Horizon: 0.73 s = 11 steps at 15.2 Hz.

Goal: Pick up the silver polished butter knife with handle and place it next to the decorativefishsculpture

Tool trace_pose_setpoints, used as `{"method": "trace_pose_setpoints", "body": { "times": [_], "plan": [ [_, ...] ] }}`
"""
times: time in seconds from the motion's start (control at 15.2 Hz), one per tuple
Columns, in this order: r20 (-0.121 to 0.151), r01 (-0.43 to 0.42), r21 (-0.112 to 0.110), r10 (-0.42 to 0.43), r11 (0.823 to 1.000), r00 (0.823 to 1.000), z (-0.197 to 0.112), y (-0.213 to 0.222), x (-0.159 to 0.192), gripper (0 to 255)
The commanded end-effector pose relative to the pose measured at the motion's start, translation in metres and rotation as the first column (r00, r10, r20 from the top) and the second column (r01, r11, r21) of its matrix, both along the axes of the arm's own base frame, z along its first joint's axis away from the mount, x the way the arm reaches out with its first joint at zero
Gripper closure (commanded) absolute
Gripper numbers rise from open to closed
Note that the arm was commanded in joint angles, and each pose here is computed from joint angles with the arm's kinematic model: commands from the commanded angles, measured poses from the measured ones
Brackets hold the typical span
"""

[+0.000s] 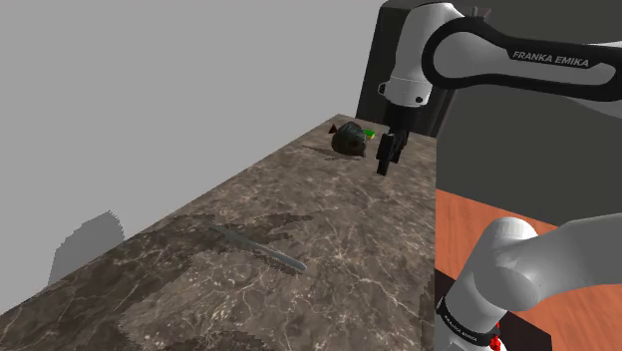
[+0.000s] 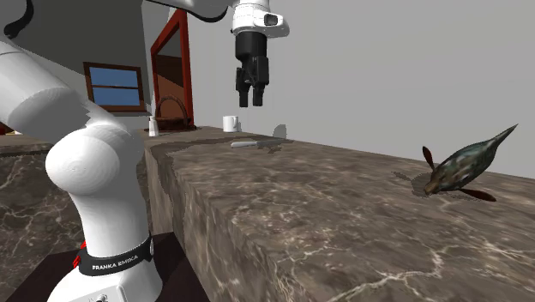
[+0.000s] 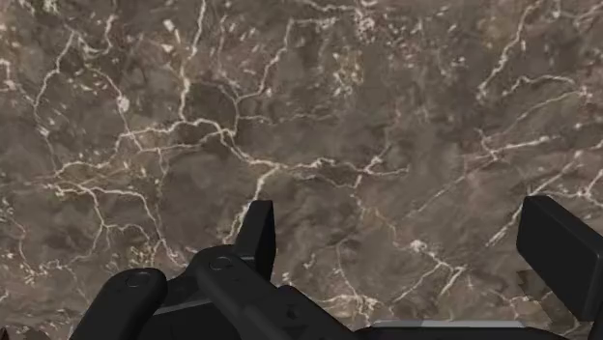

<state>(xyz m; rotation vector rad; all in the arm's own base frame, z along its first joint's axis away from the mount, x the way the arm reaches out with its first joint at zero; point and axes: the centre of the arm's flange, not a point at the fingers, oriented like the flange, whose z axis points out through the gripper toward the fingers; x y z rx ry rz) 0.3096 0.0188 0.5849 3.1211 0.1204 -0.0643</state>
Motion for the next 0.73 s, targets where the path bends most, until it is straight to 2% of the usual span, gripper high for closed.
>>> {"method": "trace_pose_setpoints", "body": {
  "times": [0.0, 0.66],
  "plan": [
    [0.000, 0.000, 0.000, 0.000, 1.000, 1.000, 0.000, 0.000, 0.000, 0],
    [-0.005, -0.066, 0.007, 0.066, 0.998, 0.998, -0.034, 0.117, 0.051, 0]
  ]
}}
